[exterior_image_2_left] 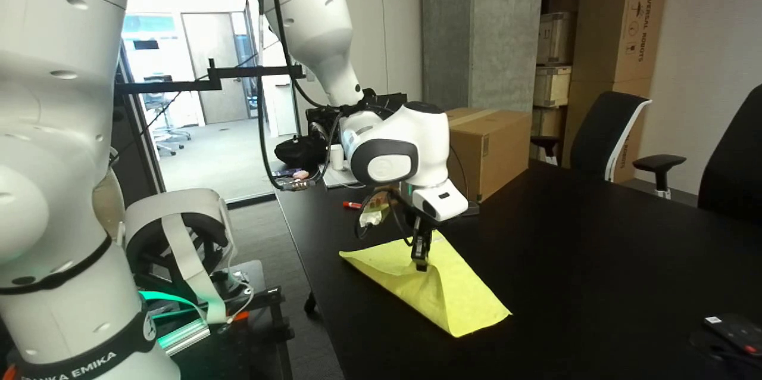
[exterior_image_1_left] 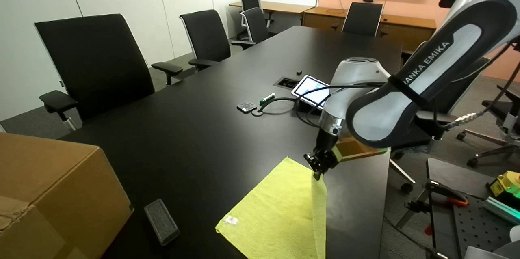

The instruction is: Fold the yellow towel.

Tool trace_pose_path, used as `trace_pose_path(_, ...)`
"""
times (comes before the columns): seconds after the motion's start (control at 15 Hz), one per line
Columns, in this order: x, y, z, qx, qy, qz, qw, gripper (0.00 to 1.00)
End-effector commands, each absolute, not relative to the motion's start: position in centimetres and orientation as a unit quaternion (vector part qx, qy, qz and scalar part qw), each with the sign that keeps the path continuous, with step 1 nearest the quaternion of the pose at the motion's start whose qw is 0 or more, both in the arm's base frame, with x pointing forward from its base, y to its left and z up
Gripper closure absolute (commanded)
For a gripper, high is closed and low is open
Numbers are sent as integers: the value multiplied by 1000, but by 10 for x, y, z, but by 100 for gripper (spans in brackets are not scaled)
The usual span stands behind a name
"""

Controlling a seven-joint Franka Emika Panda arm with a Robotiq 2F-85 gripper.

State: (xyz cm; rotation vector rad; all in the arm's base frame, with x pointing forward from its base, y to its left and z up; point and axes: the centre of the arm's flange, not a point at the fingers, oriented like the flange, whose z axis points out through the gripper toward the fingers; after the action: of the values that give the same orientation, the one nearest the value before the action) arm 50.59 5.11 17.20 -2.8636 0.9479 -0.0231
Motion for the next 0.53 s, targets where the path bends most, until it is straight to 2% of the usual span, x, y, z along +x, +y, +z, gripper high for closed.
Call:
trace_pose_path(0.0,553,54,165,-943,329,-6,45,95)
trace_pose_path(0.47,604,32,149,-935,354,1,9,95)
